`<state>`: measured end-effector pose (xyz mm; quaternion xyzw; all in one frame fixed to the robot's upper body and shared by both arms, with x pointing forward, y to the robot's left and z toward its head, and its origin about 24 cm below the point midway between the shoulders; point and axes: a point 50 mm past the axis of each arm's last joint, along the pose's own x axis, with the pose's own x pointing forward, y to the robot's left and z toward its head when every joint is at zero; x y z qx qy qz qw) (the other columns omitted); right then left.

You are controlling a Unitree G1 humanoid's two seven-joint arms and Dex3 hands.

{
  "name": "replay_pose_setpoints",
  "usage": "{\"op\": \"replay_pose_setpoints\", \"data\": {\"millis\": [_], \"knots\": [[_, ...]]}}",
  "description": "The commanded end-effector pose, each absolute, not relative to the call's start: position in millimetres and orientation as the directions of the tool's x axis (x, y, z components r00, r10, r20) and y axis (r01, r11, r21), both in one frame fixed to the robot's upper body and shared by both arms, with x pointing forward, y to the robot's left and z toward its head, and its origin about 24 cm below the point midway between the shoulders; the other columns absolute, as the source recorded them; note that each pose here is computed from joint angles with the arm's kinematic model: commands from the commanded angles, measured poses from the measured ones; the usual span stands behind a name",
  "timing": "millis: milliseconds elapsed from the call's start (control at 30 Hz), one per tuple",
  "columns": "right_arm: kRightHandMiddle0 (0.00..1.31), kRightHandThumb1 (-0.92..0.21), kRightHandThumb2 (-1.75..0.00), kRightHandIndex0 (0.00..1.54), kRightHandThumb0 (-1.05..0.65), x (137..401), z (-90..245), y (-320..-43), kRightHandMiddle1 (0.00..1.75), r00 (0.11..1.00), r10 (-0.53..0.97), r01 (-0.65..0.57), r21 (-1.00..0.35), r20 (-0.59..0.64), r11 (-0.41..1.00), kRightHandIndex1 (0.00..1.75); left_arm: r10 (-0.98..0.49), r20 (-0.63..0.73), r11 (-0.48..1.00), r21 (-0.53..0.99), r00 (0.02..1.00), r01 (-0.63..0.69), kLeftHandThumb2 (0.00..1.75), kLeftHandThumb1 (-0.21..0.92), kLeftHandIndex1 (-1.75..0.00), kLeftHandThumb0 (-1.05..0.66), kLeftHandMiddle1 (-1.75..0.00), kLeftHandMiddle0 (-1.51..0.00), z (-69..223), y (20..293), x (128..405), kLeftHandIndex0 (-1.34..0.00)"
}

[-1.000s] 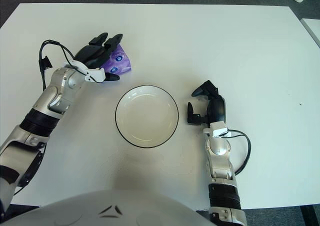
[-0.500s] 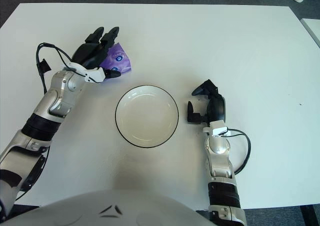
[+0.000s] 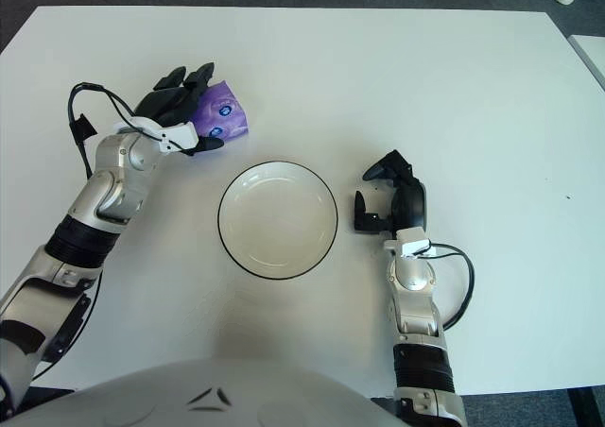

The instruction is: Put the tissue paper into the plate.

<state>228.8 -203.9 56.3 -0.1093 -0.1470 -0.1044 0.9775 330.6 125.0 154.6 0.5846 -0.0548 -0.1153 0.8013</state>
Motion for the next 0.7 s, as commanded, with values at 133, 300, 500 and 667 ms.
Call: {"op": "replay_pose_setpoints", "data": {"millis": [133, 300, 500, 667], "knots": [[0.6, 0.0, -1.65, 0.92, -0.01, 221.1, 41.6, -207.5, 1.75, 0.954, -0.197, 0.241, -0.19, 0.225, 0.952, 1.61, -0.232, -0.146, 0.256, 0.945, 0.962, 0.205, 0.64, 0.61, 0.0, -1.04, 0.0, 0.0, 148.6, 118.1, 340.1, 0.0], [0.6, 0.0, -1.65, 0.91, -0.01, 219.9, 41.3, -208.3, 1.75, 0.954, -0.196, 0.242, -0.193, 0.227, 0.951, 1.63, -0.213, -0.205, 0.242, 0.936, 0.955, 0.255, 0.59, 0.64, 0.0, -1.05, 0.0, 0.0, 141.7, 115.6, 345.7, 0.0], [0.6, -0.01, -1.64, 0.91, -0.01, 219.1, 41.1, -208.1, 1.75, 0.953, -0.194, 0.239, -0.184, 0.234, 0.953, 1.63, -0.196, -0.276, 0.243, 0.916, 0.941, 0.319, 0.58, 0.65, 0.0, -1.05, 0.0, 0.0, 131.2, 111.9, 351.7, 0.0], [0.59, -0.01, -1.65, 0.9, -0.01, 218.4, 40.9, -207.9, 1.75, 0.951, -0.194, 0.241, -0.186, 0.241, 0.952, 1.63, -0.193, -0.354, 0.237, 0.888, 0.915, 0.393, 0.57, 0.65, 0.0, -1.05, 0.0, 0.0, 105.2, 101.1, 356.6, 0.0]]}}
